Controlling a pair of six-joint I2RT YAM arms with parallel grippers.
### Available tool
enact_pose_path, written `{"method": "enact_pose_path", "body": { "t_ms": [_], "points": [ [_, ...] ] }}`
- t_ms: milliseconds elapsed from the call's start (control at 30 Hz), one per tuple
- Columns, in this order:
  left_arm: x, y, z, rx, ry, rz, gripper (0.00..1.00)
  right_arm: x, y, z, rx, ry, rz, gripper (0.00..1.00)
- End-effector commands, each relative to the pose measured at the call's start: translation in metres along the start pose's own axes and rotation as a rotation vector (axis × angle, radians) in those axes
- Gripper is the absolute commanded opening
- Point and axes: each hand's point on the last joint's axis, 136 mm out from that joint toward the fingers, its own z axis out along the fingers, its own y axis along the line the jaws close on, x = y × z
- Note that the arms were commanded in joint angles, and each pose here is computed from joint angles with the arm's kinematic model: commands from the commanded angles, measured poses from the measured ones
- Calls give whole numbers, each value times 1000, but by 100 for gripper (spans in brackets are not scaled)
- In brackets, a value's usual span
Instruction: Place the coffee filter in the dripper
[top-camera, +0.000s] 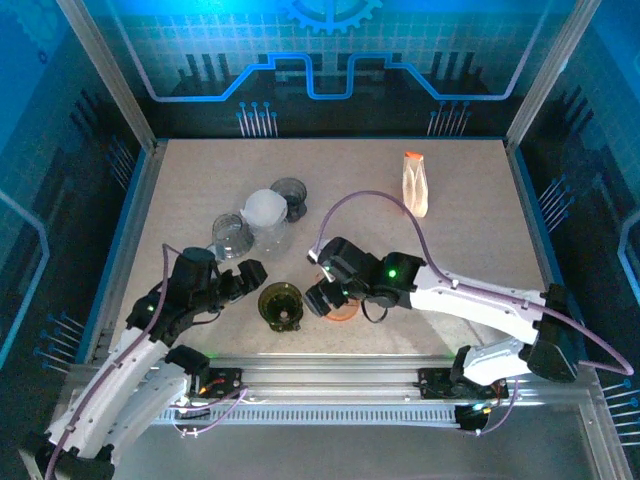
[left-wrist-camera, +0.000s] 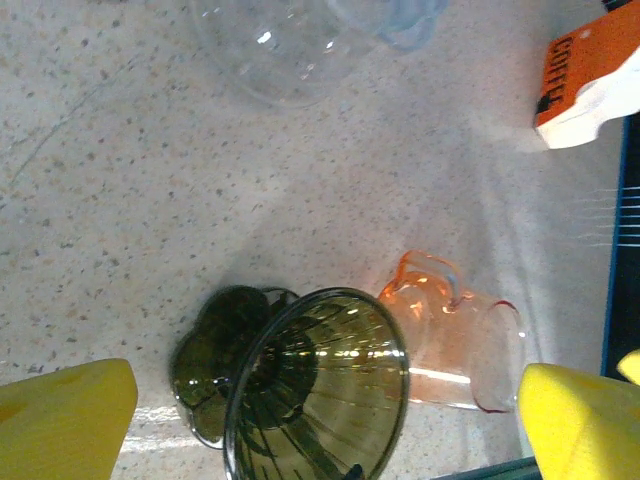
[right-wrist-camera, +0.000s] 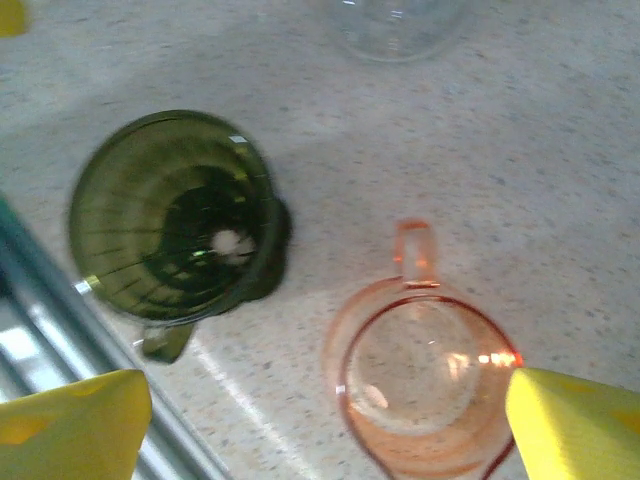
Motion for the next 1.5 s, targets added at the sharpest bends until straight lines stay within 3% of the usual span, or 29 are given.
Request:
{"method": "enact_pose_path", "body": {
  "t_ms": [0, 300, 500, 1033, 1467],
  "points": [
    [-6, -9, -12, 28, -24, 30, 99, 11, 24, -1, -53, 19, -53, 89],
    [-2, -1, -16, 24, -44, 11, 98, 49, 68, 38, -136, 159, -157, 77],
    [-3, 4, -17, -1, -52, 10, 97, 58, 83, 60, -172, 198, -173, 76],
    [-3, 4, -16, -2, -53, 2, 99, 57, 69, 101, -77, 221, -142, 65],
    [-3, 6, -14, -7, -49, -1, 99, 48, 65, 106, -73, 202, -132, 33]
  ]
}}
